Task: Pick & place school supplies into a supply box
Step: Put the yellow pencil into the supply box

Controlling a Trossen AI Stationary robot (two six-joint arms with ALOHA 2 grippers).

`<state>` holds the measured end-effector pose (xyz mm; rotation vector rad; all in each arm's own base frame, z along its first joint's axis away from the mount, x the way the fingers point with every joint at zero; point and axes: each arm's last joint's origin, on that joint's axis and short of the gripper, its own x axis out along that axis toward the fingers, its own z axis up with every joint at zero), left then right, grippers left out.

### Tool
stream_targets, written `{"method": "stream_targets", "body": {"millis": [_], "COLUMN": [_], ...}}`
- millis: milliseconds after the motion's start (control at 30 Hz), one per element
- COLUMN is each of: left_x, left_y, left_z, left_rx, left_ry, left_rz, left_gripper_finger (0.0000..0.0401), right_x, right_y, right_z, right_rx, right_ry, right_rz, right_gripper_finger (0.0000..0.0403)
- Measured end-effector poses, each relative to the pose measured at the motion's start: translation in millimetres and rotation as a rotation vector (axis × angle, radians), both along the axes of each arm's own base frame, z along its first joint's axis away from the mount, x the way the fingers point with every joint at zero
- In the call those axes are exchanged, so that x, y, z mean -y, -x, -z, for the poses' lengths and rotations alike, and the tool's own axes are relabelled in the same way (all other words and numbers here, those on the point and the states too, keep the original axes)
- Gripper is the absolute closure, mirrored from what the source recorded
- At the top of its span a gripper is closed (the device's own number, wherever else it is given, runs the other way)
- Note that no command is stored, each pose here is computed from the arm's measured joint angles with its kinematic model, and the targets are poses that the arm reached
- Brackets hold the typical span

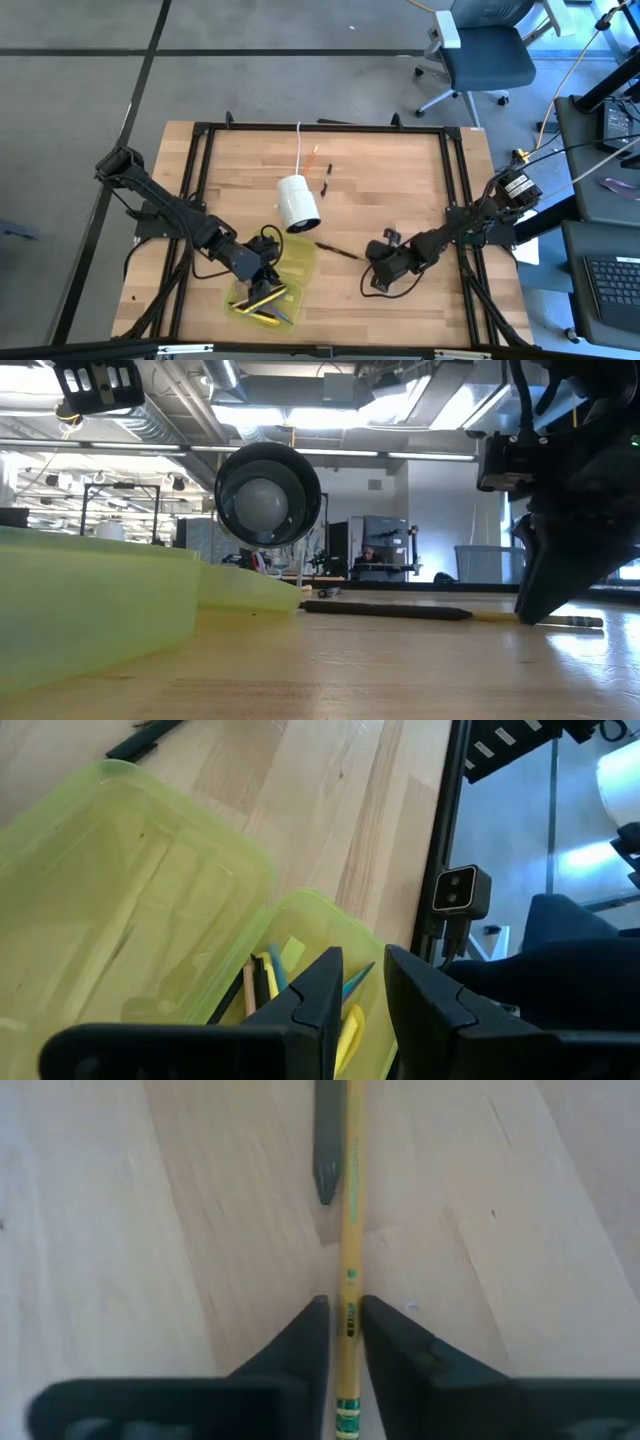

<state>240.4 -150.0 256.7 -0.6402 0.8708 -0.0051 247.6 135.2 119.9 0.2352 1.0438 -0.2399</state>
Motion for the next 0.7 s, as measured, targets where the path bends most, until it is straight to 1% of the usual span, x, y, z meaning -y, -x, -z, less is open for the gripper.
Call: {"method": "stream_targets", "body": {"millis": [100,200,300,433,533,633,700], "left_x": [0.0,0.0,0.1,0.2,0.6,0.6,0.5], "left_y": [0.0,0.0,0.0,0.1,0.4,0.4,0.4], "left_z": [0.0,0.0,0.0,0.0,0.1,0.0,0.1], "left_rx": [0.000,-0.001,-0.001,-0.003,-0.003,-0.001,-0.001], "left_ry": [0.000,0.001,0.001,0.004,0.004,-0.001,-0.002], "left_rz": [0.001,0.001,0.002,0.005,0.007,0.012,0.011], "left_gripper_finger": [0.0329,0.0329,0.0329,0.0329,0.0329,0.0329,0.0329], "right_x": [-0.3,0.3,-2.6,-12.9,-28.3,-42.7,-49.8], "right_y": [-0.6,-2.1,-3.4,6.4,23.1,41.8,55.8], "right_z": [-0.3,-1.6,-12.0,-31.9,-44.9,-46.2,-40.8], "right_rx": [0.006,0.037,0.124,0.246,0.365,0.457,0.493], "right_ry": [0.004,0.019,0.028,0.082,0.204,0.308,0.319], "right_rz": [-0.011,0.007,0.024,0.043,0.046,0.031,0.024], "right_gripper_finger": [0.0302,0.0271,0.0254,0.0249,0.0250,0.0253,0.0255]}}
